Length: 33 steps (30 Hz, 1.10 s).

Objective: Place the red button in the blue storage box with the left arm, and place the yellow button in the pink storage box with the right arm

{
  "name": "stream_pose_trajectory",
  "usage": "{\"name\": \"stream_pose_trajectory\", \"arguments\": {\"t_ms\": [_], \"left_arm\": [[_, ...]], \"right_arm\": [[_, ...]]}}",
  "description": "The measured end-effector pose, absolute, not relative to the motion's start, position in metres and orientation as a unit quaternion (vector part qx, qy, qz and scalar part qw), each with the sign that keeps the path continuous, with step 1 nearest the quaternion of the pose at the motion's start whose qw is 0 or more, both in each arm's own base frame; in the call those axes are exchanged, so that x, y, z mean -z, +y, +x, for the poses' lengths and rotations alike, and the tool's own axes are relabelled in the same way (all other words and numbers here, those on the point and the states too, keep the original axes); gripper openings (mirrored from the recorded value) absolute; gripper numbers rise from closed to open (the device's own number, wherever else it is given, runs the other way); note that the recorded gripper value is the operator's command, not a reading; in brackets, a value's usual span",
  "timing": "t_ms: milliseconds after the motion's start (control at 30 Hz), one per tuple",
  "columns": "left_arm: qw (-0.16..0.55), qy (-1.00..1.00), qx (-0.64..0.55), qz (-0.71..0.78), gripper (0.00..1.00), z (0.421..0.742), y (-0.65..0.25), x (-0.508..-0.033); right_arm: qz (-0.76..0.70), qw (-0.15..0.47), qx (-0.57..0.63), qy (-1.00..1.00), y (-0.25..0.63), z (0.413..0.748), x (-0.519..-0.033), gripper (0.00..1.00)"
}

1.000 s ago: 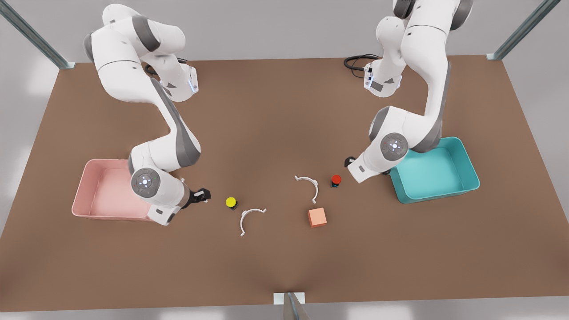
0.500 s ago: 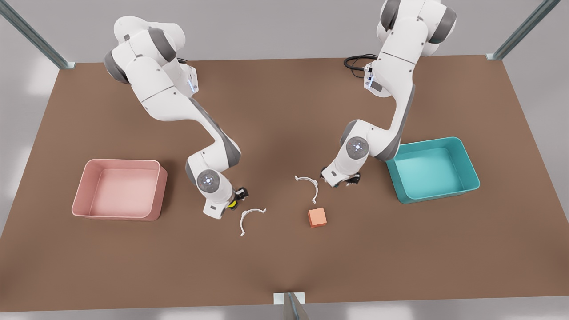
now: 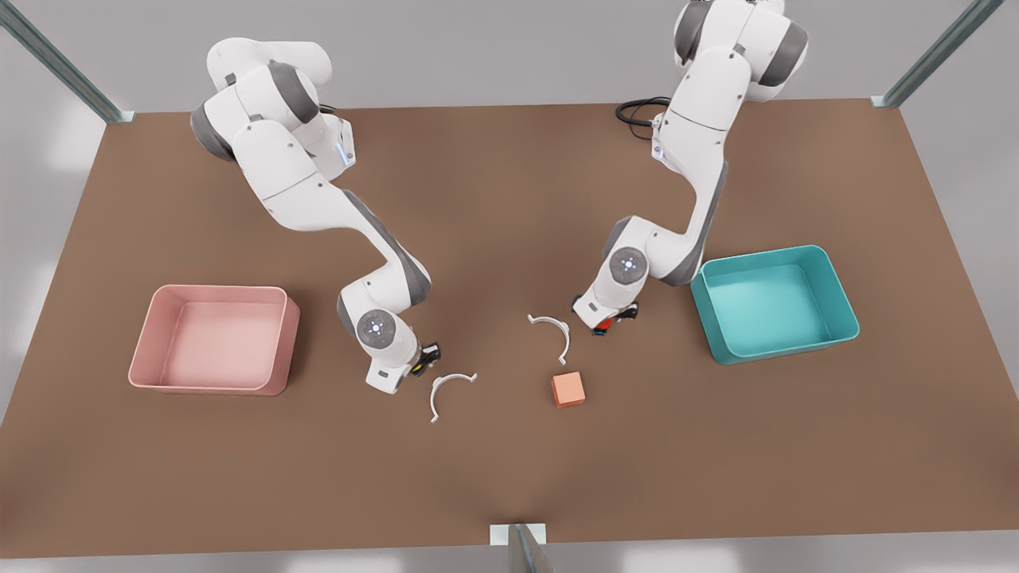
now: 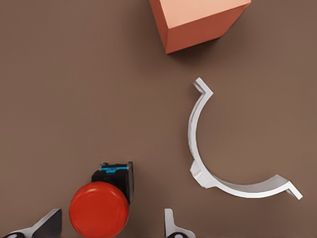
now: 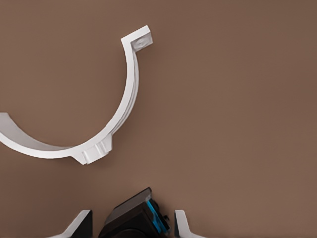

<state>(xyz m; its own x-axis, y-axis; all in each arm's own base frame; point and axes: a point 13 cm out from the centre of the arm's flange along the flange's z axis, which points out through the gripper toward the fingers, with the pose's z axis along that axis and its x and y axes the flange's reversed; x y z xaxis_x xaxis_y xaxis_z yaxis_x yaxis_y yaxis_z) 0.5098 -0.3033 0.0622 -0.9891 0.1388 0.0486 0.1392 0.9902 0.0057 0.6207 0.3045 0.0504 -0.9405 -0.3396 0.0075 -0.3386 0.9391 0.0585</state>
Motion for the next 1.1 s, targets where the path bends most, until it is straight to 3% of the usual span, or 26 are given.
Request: {"name": "stream_pose_trajectory", "arguments": {"t_ms": [67, 133, 200, 267, 333, 400, 467, 600, 700, 867, 967, 1100], "left_arm": [[0.02, -0.997, 0.003, -0.069, 0.98, 0.51, -0.307, -0.054], [0.013, -0.998, 0.0, -0.067, 0.81, 0.512, -0.311, -0.052], [0.007, -0.998, -0.003, -0.064, 0.77, 0.515, -0.312, -0.053], [0.0, -0.998, -0.007, -0.062, 0.77, 0.518, -0.314, -0.057], [-0.004, -0.998, -0.009, -0.059, 0.66, 0.52, -0.315, -0.06], [-0.006, -0.998, -0.01, -0.056, 0.52, 0.521, -0.316, -0.061], [-0.008, -0.999, -0.01, -0.052, 0.48, 0.522, -0.316, -0.061], [-0.027, -0.998, -0.021, -0.043, 0.47, 0.534, -0.318, -0.091], [-0.058, -0.998, -0.032, -0.023, 0.47, 0.557, -0.303, -0.157], [-0.071, -0.996, -0.019, 0.058, 0.47, 0.594, -0.163, -0.268], [-0.04, -0.994, -0.009, 0.104, 0.47, 0.59, -0.063, -0.278], [0.019, -0.993, -0.004, 0.119, 0.48, 0.564, 0.018, -0.251]], "right_arm": [[0.17, 0.005, 0.029, -0.985, 0.303, 0.622, -0.05, 0.6], [0.168, 0.003, 0.031, -0.985, 0.303, 0.624, -0.05, 0.48], [0.168, 0.001, 0.035, -0.985, 0.304, 0.625, -0.052, 0.38], [0.17, -0.002, 0.038, -0.985, 0.306, 0.626, -0.054, 0.37], [0.174, -0.01, 0.04, -0.984, 0.311, 0.63, -0.067, 0.37], [0.172, -0.032, 0.041, -0.984, 0.306, 0.645, -0.108, 0.37], [0.164, -0.052, 0.037, -0.984, 0.289, 0.658, -0.153, 0.37], [0.121, -0.049, 0.046, -0.99, 0.197, 0.65, -0.218, 0.37], [0.109, -0.037, 0.029, -0.993, 0.14, 0.629, -0.237, 0.37], [0.098, -0.025, -0.032, -0.994, 0.077, 0.6, -0.265, 0.38], [0.077, -0.013, -0.037, -0.996, 0.029, 0.591, -0.267, 0.38], [0.048, 0.009, -0.033, -0.998, -0.048, 0.573, -0.233, 0.39]]}}
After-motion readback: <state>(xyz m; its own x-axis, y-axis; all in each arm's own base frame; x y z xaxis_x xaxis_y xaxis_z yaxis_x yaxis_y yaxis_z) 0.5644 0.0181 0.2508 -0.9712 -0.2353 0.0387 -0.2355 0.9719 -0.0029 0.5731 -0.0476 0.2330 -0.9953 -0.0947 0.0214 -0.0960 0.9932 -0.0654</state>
